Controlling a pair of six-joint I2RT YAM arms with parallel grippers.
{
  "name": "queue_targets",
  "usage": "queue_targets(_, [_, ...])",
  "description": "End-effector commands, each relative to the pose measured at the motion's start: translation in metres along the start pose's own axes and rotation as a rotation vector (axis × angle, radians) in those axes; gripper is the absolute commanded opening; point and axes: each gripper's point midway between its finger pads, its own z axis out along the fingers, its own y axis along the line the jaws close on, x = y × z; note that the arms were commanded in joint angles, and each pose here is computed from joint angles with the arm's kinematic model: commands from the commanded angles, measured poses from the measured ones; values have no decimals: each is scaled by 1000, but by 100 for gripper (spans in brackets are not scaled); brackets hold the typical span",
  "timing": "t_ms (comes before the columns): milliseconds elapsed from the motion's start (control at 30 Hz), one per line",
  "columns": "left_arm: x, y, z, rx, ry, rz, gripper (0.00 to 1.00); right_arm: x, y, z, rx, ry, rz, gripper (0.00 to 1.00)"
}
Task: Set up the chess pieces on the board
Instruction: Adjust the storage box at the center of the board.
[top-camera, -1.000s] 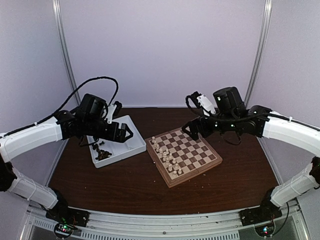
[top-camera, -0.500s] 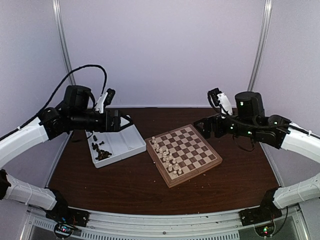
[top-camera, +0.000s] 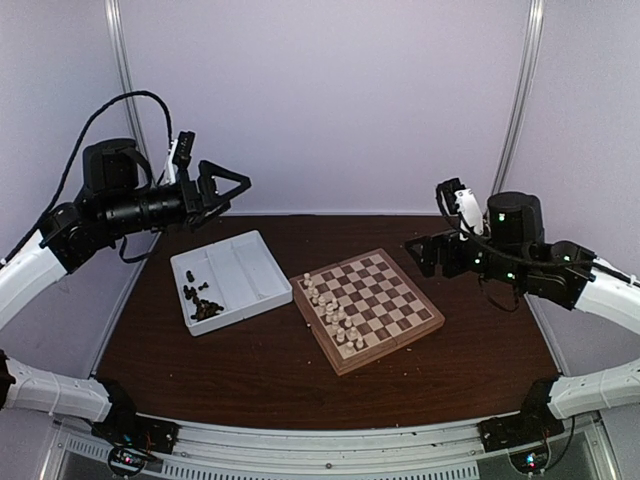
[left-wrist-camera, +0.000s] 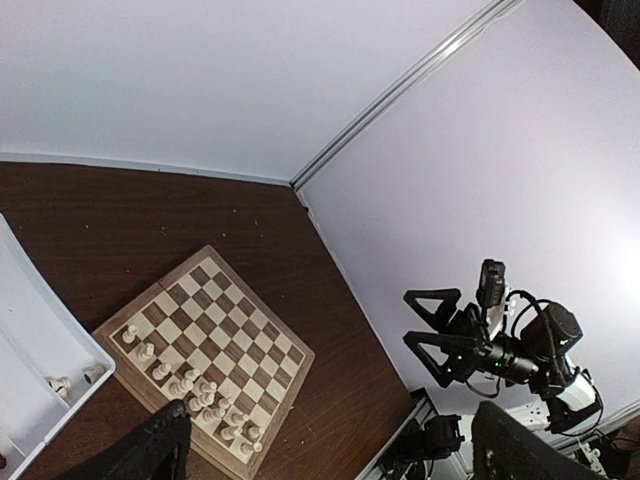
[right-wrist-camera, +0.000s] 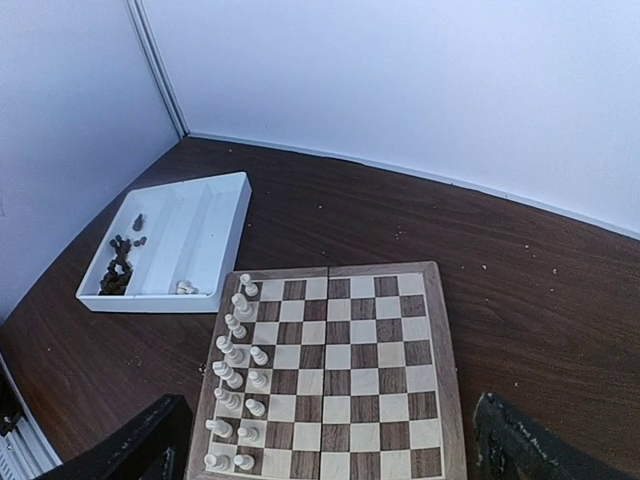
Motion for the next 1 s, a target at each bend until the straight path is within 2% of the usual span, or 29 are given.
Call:
queue_targets(0, [-26, -6, -5, -21, -77, 26, 98, -11, -16, -12, 82, -19, -25, 100])
queue_targets(200, [-21, 1, -11, -56, -53, 86, 98, 0, -21, -24, 79, -15, -43, 100])
queue_targets(333, [2, 24, -4, -117, 32, 112, 98, 8, -20, -25, 57, -29, -29, 100])
queue_targets(500, [35, 44, 0, -134, 144, 143, 98, 13, -10, -17, 14, 16, 0, 100])
queue_targets(767, [65, 86, -14, -225, 131, 235, 98, 24, 6, -1, -57, 71, 53, 100])
queue_targets(967, [86, 128, -11, -424, 313, 270, 98, 35, 3, 5, -33, 104, 138, 100])
